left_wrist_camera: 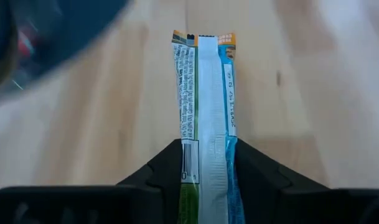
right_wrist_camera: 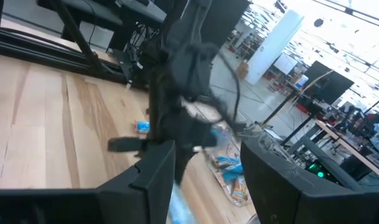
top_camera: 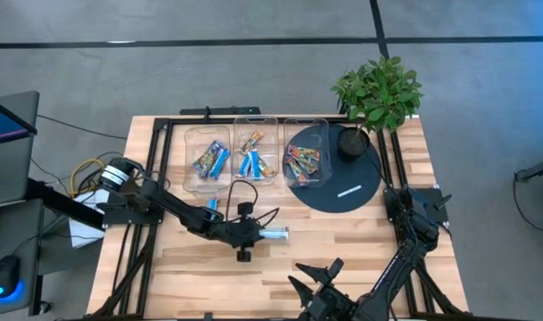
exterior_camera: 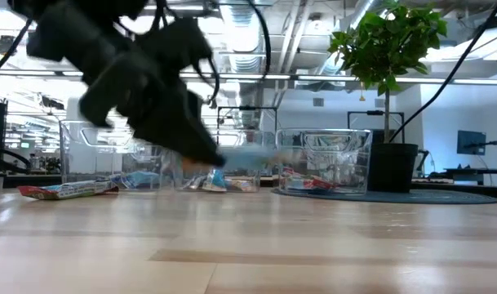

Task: Pick and place Granola Bars by type
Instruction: Put the orange granola bar into the middle transparent bin

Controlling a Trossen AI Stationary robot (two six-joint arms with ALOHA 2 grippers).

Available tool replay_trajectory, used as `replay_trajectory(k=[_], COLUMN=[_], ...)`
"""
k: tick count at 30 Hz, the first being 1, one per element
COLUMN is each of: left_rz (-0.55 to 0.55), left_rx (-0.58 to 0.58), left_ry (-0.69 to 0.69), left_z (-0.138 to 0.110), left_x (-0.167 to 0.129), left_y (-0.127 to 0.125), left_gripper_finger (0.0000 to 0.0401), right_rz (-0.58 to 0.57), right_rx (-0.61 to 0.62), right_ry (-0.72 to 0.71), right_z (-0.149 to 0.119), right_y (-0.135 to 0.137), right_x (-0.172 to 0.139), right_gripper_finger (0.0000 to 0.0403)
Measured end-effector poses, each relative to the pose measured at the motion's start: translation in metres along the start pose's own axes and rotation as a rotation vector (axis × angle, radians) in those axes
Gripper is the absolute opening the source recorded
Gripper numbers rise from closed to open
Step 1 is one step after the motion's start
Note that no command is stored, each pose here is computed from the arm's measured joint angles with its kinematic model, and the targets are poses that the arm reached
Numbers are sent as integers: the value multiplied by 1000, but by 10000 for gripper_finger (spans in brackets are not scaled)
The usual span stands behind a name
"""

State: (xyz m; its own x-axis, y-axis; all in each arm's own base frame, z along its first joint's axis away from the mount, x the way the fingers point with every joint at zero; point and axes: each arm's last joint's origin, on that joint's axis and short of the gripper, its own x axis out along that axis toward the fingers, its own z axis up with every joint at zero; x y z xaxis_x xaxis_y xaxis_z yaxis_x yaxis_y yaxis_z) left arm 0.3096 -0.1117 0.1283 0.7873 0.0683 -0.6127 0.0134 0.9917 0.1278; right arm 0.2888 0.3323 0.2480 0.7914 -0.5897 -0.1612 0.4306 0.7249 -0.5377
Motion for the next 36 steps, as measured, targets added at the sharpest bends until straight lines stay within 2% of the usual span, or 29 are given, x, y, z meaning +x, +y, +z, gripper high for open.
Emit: replay_trajectory(k=[4, 9, 13, 16, 19, 29, 32, 36], left_rz=[43, 141, 351, 509, 588, 503, 481, 445], left_rx=[15, 10, -14, -47, -102, -256, -282, -276], left_ry=[-63, -180, -206, -174, -116, 0, 27, 39], left_z=[15, 39, 52, 55, 51, 30, 23, 19], left_x=[-17, -46, -71, -84, -85, -54, -49, -47], left_y=[2, 14, 39, 65, 95, 178, 192, 197], left_gripper_finger=[99, 105, 103, 101, 102, 104, 108, 137], right_rz=[2, 2, 2, 2, 2, 3, 12, 21], right_rx=[0, 0, 0, 1, 1, 2, 3, 4], right_ry=[3, 3, 3, 3, 3, 3, 24, 50], right_z=[0, 0, 0, 0, 0, 0, 0, -1], right_y=[0, 0, 0, 0, 0, 0, 0, 0], right_x=[0, 0, 0, 0, 0, 0, 2, 6], right_gripper_finger=[175, 176, 177, 176, 175, 175, 176, 177])
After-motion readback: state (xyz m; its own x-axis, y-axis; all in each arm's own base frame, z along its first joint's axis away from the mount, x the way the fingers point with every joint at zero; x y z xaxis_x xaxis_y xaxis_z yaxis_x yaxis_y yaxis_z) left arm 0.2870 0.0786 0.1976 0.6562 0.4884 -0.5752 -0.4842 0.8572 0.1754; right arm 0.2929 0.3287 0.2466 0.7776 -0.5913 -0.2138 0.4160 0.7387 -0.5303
